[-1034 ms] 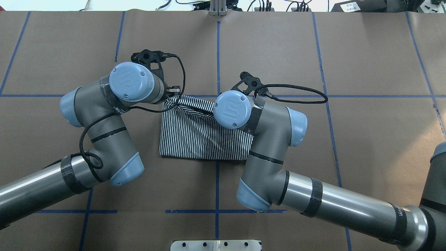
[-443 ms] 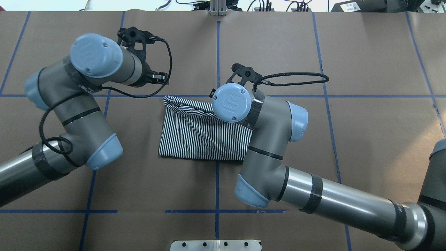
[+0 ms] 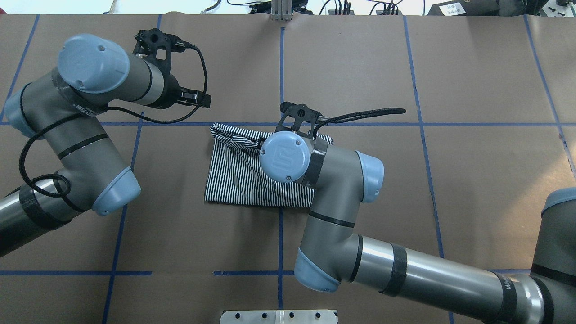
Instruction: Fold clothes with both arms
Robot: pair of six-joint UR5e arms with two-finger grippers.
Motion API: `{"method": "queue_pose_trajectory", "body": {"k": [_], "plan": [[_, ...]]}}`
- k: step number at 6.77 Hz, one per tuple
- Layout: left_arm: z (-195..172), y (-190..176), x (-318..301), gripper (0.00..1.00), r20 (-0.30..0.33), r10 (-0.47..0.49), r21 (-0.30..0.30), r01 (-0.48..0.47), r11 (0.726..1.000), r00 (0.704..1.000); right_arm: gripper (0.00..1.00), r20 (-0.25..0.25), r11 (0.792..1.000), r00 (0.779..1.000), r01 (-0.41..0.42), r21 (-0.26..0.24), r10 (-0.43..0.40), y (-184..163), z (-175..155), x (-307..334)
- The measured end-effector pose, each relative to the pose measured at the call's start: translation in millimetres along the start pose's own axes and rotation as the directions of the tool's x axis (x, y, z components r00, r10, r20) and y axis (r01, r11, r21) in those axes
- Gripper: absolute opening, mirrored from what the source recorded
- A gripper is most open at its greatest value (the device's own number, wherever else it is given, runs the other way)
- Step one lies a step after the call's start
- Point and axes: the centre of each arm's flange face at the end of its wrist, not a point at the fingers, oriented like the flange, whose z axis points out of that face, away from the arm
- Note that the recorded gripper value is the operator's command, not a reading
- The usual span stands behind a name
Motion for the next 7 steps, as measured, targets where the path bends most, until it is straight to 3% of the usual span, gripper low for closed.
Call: {"method": "queue_pose_trajectory", "body": {"k": [2, 4, 7], "plan": [[1, 1, 0, 1.00, -0.002, -0.005, -0.002, 0.005, 1.000, 1.000, 1.00, -0.056, 0.997, 0.995, 0.078, 0.000, -0.078, 17, 26, -12], [1, 3, 1, 1.00, -0.003, -0.016, -0.004, 0.016, 1.000, 1.000, 1.00, -0.095, 0.995, 0.990, 0.103, 0.006, -0.102, 10, 44, -18], [3, 4, 0, 1.00, -0.002, -0.023, -0.006, 0.022, 1.000, 1.000, 1.00, -0.202, 0.995, 0.975, 0.101, 0.026, -0.094, -77, 82, -29]]}}
